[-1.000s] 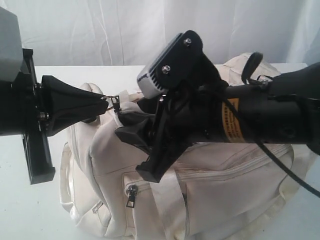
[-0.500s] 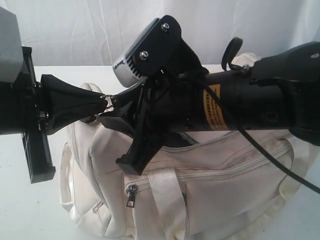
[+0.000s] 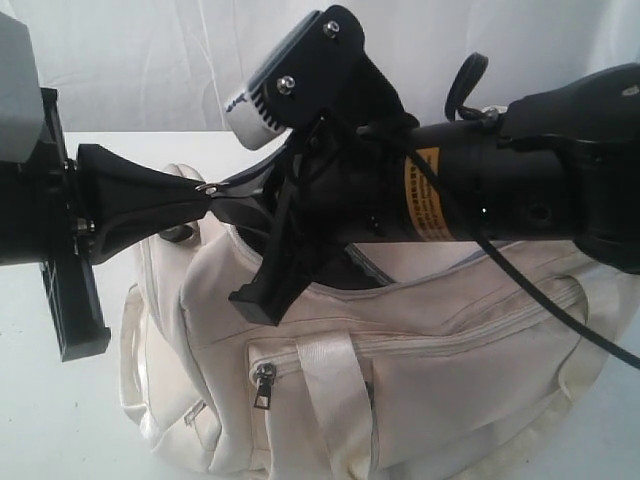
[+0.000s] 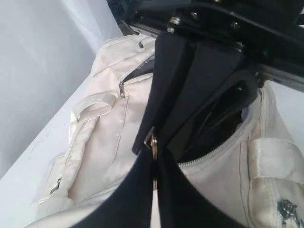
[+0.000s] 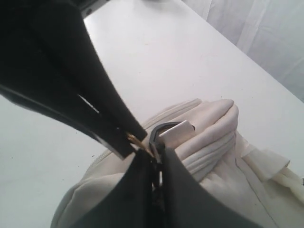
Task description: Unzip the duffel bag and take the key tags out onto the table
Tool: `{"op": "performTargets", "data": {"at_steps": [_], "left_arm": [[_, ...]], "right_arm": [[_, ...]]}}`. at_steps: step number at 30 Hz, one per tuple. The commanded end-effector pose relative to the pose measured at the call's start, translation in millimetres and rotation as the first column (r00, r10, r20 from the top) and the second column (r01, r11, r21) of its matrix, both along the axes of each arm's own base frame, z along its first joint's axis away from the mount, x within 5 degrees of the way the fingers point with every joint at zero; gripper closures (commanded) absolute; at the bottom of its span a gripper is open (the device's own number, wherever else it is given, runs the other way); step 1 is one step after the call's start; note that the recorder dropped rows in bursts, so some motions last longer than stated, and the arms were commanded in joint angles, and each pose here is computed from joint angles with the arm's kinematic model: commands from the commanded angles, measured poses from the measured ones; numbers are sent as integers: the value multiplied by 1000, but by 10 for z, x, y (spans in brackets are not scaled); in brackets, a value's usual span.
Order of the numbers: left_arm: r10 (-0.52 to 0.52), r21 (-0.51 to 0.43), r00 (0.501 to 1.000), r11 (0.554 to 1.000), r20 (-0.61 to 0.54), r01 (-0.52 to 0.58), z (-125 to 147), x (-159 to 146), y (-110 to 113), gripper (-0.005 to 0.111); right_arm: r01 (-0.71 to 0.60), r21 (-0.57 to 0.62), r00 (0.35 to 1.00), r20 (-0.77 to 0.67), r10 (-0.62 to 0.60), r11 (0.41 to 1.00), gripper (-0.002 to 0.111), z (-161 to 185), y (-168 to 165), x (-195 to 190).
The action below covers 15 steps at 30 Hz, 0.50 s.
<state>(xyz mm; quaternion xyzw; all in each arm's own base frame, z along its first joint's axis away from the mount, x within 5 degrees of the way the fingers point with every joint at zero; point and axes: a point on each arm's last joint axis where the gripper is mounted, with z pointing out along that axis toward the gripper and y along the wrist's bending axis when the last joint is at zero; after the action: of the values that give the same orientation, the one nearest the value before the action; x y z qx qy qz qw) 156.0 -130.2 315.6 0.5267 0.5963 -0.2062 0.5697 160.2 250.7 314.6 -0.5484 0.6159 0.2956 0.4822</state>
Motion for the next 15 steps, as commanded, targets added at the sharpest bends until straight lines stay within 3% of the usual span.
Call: {"op": "performTargets", "data": {"at_steps": [1, 4, 6, 13, 15], "left_arm": [[55, -14, 998, 998, 15, -55, 49, 21, 28, 107], [87, -9, 996, 996, 22, -87, 48, 46, 45, 106], [105, -7, 994, 994, 26, -105, 48, 61, 55, 99], [119, -5, 992, 993, 28, -119, 48, 71, 62, 52], [121, -4, 992, 993, 29, -121, 48, 73, 63, 44]], "right_arm": [[-20, 21, 1000, 2, 20, 1000, 108, 66, 14, -19], [-20, 21, 1000, 2, 20, 1000, 108, 66, 14, -19], [-20, 21, 1000, 2, 20, 1000, 108, 66, 14, -19], [-17, 30, 999, -27, 18, 999, 108, 66, 15, -26], [-14, 32, 999, -35, 15, 999, 108, 66, 15, -26]]}}
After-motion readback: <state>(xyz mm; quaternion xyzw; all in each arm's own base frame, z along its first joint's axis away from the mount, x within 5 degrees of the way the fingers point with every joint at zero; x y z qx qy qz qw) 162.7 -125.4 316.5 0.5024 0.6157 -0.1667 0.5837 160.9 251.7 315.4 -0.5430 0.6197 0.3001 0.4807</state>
